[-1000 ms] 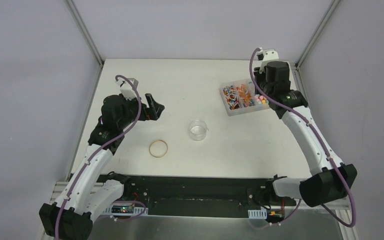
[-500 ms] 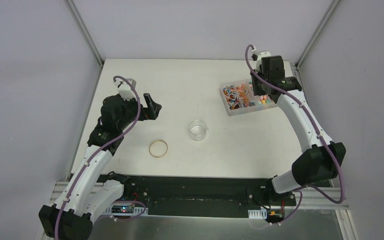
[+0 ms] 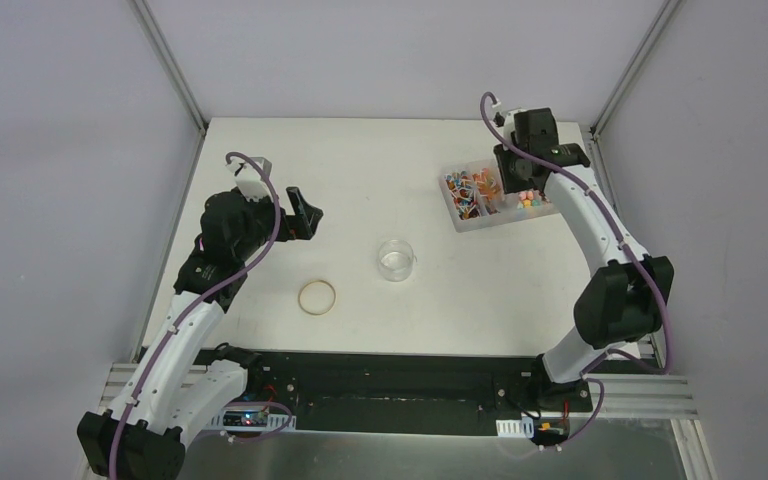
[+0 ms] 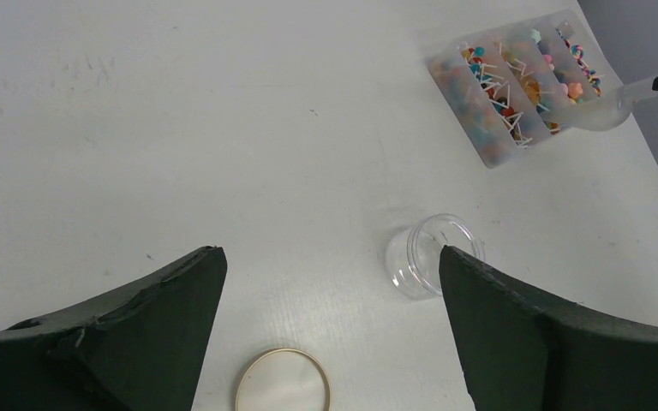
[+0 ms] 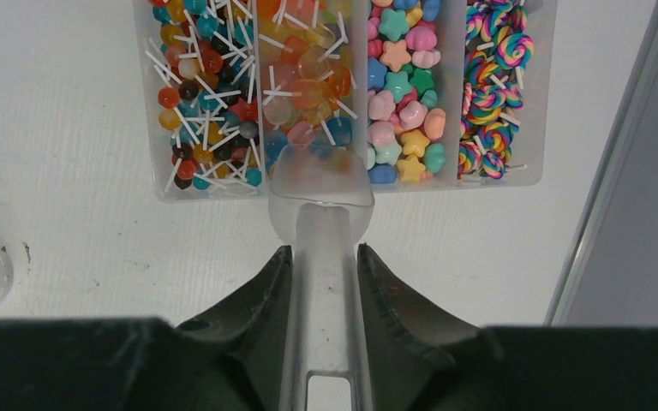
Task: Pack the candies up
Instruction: Scoop the fake candies from the storage box.
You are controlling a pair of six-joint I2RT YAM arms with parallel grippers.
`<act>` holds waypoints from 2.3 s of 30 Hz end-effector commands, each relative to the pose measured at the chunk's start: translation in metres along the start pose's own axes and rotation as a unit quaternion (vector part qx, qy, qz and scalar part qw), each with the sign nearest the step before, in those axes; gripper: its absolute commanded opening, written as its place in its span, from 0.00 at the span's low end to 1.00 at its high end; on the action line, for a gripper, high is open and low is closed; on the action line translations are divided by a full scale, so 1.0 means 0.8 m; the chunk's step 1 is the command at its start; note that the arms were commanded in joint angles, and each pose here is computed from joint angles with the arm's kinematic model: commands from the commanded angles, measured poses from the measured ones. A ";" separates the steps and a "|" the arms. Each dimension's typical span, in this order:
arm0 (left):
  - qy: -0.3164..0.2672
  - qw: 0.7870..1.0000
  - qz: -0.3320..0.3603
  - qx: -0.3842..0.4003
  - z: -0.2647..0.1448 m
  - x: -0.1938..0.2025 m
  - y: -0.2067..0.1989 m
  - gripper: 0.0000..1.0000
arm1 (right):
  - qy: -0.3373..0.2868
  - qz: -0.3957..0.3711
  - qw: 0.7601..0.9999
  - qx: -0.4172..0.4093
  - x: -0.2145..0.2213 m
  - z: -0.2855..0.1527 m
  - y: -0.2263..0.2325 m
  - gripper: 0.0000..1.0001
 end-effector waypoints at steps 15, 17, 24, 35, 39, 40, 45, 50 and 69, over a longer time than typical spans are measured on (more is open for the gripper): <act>-0.018 1.000 0.010 0.009 -0.004 -0.009 -0.003 0.97 | -0.085 -0.001 0.996 -0.007 0.033 0.033 0.003 0.00; -0.018 1.000 0.010 0.009 -0.004 -0.008 -0.003 0.97 | -0.096 -0.004 0.995 -0.011 0.039 0.033 0.003 0.00; -0.019 1.000 0.011 0.005 -0.005 -0.008 -0.001 0.97 | -0.119 -0.006 0.993 -0.012 0.060 0.045 0.005 0.00; -0.020 1.000 0.011 0.002 -0.005 -0.008 -0.001 0.97 | -0.146 0.003 0.989 -0.006 0.061 0.056 0.006 0.00; -0.017 1.000 0.011 0.001 -0.003 -0.007 0.000 0.97 | -0.174 0.012 0.985 0.002 0.073 0.053 0.003 0.00; -0.017 1.000 0.010 0.002 -0.003 -0.007 0.000 0.97 | -0.181 0.014 0.983 0.003 0.075 0.052 0.003 0.00; -0.013 1.000 0.010 0.007 -0.002 -0.006 -0.001 0.97 | -0.193 0.025 0.981 0.008 0.087 0.054 0.002 0.00; -0.014 1.000 0.010 0.005 -0.002 -0.005 -0.001 0.97 | -0.206 0.030 0.978 0.000 0.101 0.062 0.005 0.00; -0.008 1.000 0.003 0.003 0.001 -0.003 0.000 0.96 | -0.311 0.075 0.947 0.006 0.123 0.037 -0.004 0.00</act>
Point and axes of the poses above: each gripper's point midway between its finger pads, its own z axis out along the fingers, its own y axis along the line the jaws close on, x = y × z, the point moved 7 cm from there along -z, back along the fingers, and after that the axes turned 8 degrees about z, right-handed, at the moved point
